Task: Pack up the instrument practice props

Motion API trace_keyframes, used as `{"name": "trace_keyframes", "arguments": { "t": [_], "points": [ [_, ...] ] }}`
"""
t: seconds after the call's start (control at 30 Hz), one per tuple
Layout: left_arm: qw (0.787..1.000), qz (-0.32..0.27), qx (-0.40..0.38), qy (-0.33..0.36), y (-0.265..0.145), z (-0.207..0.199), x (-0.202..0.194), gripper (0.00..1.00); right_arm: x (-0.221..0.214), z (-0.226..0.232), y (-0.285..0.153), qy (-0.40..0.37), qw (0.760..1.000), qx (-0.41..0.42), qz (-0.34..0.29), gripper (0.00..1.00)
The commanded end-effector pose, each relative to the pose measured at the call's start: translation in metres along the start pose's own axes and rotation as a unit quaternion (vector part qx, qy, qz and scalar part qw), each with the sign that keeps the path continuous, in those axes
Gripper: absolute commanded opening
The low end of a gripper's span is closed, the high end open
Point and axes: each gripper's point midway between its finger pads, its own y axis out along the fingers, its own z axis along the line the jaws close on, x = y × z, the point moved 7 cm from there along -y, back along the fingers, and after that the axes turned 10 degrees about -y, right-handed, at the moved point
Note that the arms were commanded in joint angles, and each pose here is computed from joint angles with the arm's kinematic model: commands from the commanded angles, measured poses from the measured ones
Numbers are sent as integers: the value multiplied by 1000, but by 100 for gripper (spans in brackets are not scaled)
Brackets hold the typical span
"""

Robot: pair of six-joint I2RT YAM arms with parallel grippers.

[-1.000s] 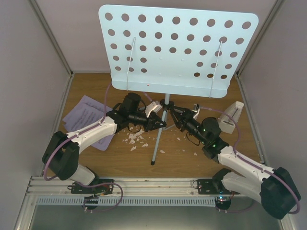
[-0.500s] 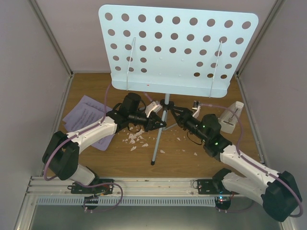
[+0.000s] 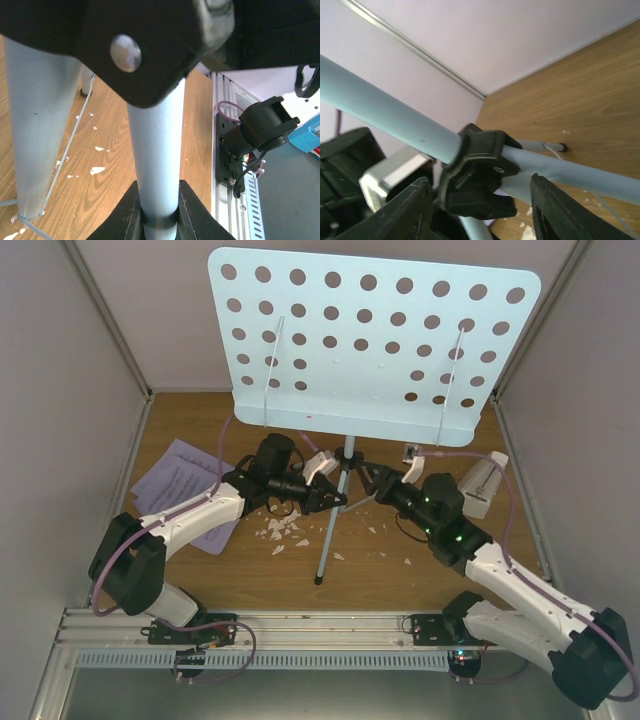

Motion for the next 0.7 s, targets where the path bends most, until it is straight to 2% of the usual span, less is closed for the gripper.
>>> {"name": "trace_keyframes", "arguments": {
  "t": [0.0, 0.1, 0.33, 0.5, 0.67],
  "points": [
    [1000, 6, 10, 22, 5, 5, -2, 0, 23, 13, -16, -52, 998, -3, -44, 61],
    [1000, 7, 11, 21, 6, 6, -3, 0, 18, 8, -31, -31, 998, -13, -49, 73],
    [1000, 8, 12, 20, 6, 6, -3, 0, -1, -12, -55, 82, 994, -23, -66, 89],
    [1000, 8, 15, 20, 6, 6, -3, 0, -4, -9, -58, 149, 987, 5, -60, 94],
    [1000, 6, 18, 21, 5, 5, -2, 0, -13, -13, -54, 266, 963, 6, -39, 96]
  ]
}}
